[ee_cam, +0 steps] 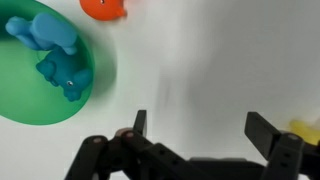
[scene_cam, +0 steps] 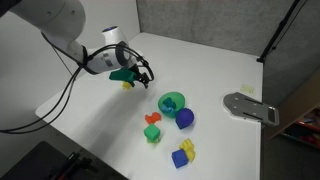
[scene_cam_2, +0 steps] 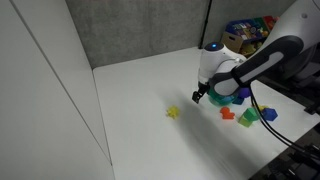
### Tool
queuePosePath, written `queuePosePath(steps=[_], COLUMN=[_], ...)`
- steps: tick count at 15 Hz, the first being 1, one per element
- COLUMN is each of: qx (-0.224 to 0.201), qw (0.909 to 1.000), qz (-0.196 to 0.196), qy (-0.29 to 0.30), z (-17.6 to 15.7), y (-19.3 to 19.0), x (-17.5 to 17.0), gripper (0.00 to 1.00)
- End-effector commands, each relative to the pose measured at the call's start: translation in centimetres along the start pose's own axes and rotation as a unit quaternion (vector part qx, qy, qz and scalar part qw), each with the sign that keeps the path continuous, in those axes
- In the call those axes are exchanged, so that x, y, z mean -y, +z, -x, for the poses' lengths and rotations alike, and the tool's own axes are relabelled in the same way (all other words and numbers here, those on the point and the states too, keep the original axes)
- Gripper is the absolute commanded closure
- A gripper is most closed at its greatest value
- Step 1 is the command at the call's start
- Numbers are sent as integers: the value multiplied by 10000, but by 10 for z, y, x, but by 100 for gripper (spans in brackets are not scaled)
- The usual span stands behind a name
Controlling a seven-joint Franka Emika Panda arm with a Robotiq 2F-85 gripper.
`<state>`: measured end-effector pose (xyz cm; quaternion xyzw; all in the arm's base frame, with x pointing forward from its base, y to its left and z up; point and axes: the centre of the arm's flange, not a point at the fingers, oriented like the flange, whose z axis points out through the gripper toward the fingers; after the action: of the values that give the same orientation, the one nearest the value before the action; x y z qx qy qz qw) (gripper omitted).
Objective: Put the green block on top of the yellow block, move the green bowl to the right, pick up the yellow toy on the left and put it in the green bowl
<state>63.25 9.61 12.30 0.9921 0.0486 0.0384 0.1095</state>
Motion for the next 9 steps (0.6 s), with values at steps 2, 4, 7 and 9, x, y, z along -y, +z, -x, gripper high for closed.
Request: queuePosePath(steps=[2, 4, 7, 9], qx=[68, 76, 96, 108], qw=[9991, 9983, 9966, 9957], qz=[-418, -566, -803, -911], qy=[-65, -99, -131, -104], z=[-23, -28, -35, -41], y=[-6, -6, -3, -2], x=[26, 40, 60, 73], gripper=[0, 0, 0, 0])
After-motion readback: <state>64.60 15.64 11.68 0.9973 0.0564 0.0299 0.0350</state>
